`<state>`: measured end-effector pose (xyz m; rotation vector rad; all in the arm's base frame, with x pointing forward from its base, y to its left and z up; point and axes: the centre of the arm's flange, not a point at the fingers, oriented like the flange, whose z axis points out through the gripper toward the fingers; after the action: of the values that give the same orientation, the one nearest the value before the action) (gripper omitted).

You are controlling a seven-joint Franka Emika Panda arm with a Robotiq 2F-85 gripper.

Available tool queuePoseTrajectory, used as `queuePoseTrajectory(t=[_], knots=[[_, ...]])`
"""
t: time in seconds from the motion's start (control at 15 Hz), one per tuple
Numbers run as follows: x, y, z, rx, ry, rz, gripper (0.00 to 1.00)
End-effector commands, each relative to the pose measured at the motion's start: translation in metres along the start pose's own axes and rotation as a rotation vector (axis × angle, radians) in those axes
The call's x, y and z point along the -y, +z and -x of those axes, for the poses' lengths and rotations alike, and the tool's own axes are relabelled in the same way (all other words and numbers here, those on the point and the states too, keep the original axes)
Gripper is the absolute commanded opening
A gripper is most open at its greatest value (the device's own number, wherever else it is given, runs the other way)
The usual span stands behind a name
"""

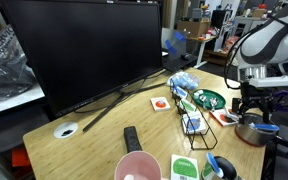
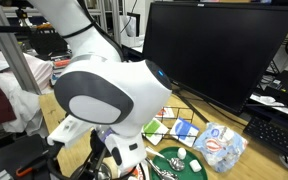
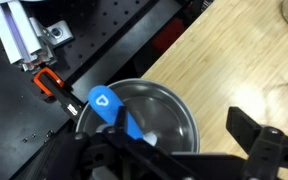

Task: Move the right silver bowl forward and to the left

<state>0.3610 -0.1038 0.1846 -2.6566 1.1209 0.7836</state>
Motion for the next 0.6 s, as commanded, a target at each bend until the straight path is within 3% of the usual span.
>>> queuePoseTrajectory(t=[0.0,0.53], knots=[[0.011,-0.002,-0.011,-0.015,0.032,-0.006,1.00],[0.030,-0.008,-0.033,-0.029,0.002,0.006,1.00]])
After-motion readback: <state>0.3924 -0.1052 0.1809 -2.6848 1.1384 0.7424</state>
